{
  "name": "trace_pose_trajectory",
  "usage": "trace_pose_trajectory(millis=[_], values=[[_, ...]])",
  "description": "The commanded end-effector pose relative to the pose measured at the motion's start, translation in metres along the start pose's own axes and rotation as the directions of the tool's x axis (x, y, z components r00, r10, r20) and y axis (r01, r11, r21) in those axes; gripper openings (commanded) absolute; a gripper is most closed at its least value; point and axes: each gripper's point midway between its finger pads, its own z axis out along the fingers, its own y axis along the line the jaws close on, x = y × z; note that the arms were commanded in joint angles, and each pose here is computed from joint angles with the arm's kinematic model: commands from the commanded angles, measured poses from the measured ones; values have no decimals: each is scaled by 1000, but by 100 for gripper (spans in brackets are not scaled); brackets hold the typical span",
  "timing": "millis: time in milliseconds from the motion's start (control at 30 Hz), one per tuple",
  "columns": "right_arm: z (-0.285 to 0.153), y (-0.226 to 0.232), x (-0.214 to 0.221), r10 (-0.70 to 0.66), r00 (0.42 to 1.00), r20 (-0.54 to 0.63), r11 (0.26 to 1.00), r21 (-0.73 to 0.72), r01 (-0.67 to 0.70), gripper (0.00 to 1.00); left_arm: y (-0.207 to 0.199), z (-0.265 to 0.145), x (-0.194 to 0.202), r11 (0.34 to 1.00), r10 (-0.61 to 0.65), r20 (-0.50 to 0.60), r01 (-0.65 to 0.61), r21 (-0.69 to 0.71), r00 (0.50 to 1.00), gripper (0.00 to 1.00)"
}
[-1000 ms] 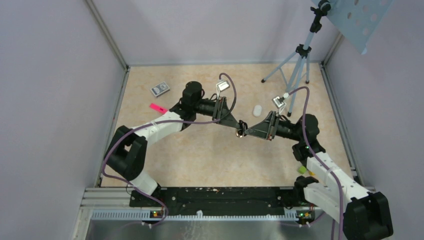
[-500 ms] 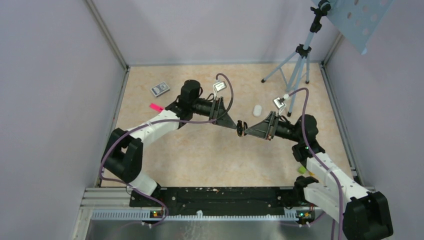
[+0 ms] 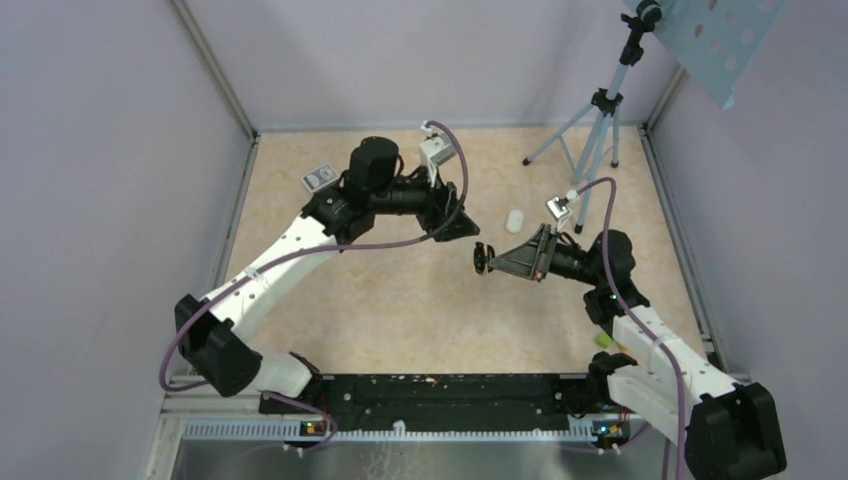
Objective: Insert the wireless bluetooth earbuds into the charging case
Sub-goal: Adjust the charging case with the earbuds in the left side groove of the charging case.
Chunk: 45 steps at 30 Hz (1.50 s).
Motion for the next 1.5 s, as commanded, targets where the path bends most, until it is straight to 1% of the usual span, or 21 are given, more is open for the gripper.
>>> trace_pose_trajectory(millis=[0, 133, 267, 433, 567, 733, 1000, 1167, 1267, 1467], values=[[0, 17, -13, -63, 997, 33, 997, -38, 65, 0, -3, -6, -9, 958, 264, -7, -263, -112, 964, 78], [0, 17, -12, -64, 998, 28, 997, -35, 65, 0, -17, -3, -7, 937, 337, -24, -337, -91, 941, 80], [0, 19, -13, -66, 997, 27, 997, -39, 67, 0, -22, 8, 5, 931, 356, -68, -360, -64, 932, 72], [1, 20, -14, -70, 997, 23, 997, -34, 71, 0, -23, 12, 7, 936, 343, -77, -348, -55, 936, 69], [2, 20, -15, -72, 997, 23, 997, -30, 73, 0, -28, 17, 13, 948, 315, -111, -317, 0, 943, 66], [2, 22, -16, -74, 997, 24, 997, -31, 75, 0, -20, 22, 21, 954, 294, -152, -298, -7, 944, 60], [2, 22, -16, -74, 997, 24, 997, -28, 74, 0, -11, 26, 32, 964, 252, -203, -263, -28, 946, 59], [1, 23, -16, -76, 997, 23, 997, -31, 77, 0, -12, 28, 36, 968, 242, -200, -250, -15, 949, 58], [1, 24, -16, -79, 997, 22, 996, -31, 79, 0, -13, 28, 31, 968, 243, -180, -250, -21, 953, 58], [0, 23, -15, -80, 997, 20, 996, -27, 80, 0, -14, 28, 27, 968, 244, -168, -251, -25, 955, 52]])
